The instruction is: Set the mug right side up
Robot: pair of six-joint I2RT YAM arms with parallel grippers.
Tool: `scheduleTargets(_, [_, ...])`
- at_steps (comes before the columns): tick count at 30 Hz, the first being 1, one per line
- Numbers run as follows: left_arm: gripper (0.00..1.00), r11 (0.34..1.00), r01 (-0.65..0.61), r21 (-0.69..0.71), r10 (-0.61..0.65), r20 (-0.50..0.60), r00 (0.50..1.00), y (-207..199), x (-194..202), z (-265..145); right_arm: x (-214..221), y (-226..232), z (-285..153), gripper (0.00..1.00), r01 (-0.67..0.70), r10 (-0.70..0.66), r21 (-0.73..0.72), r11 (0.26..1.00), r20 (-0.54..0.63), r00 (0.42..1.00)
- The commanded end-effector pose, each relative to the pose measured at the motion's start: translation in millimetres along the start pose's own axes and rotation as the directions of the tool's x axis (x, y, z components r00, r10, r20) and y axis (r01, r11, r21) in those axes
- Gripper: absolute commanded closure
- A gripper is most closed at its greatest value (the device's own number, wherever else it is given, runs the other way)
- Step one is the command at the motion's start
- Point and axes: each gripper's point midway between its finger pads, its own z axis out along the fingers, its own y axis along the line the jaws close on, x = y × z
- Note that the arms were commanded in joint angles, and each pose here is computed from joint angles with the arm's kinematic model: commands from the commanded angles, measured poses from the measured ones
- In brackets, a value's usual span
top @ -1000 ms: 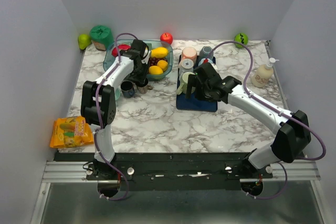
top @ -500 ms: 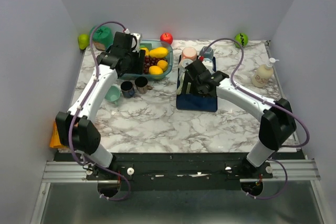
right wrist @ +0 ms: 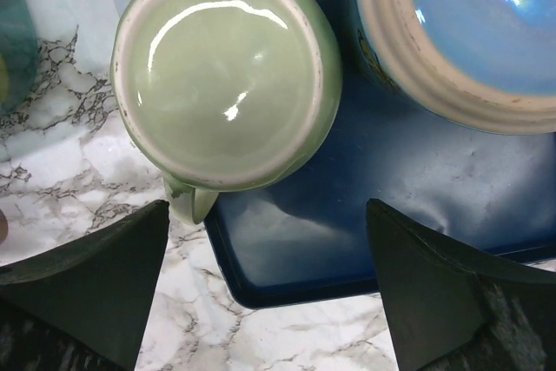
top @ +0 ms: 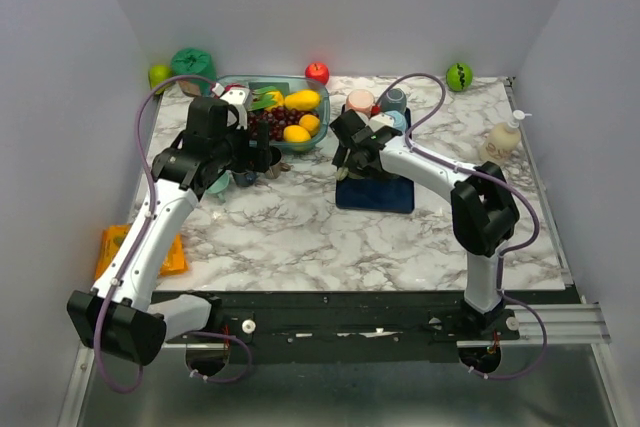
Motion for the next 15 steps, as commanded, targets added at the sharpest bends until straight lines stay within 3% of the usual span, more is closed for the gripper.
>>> scheduleTargets(1, [0.01,0.999,0.017,0.049,-0.019,0.046,0.999,-9,0,-11,-5,-1,7,0.00,-0.051,0.049,0.046,0.998,0.051,0.998])
scheduleTargets(12, [0.01,0.998,0.017,0.062,-0.019,0.035,0.999,-11,6,-15,-8,-5,23,0.02,-0.069,0.058,0.128,0.989,0.089,0.994])
scheduleTargets(15, [0.01,0.998,0.018,0.061,-0.019,0.029,0.999,-10,9,-13,-7,-11,20,0.11,-0.042,0.031,0.123,0.991,0.093,0.995])
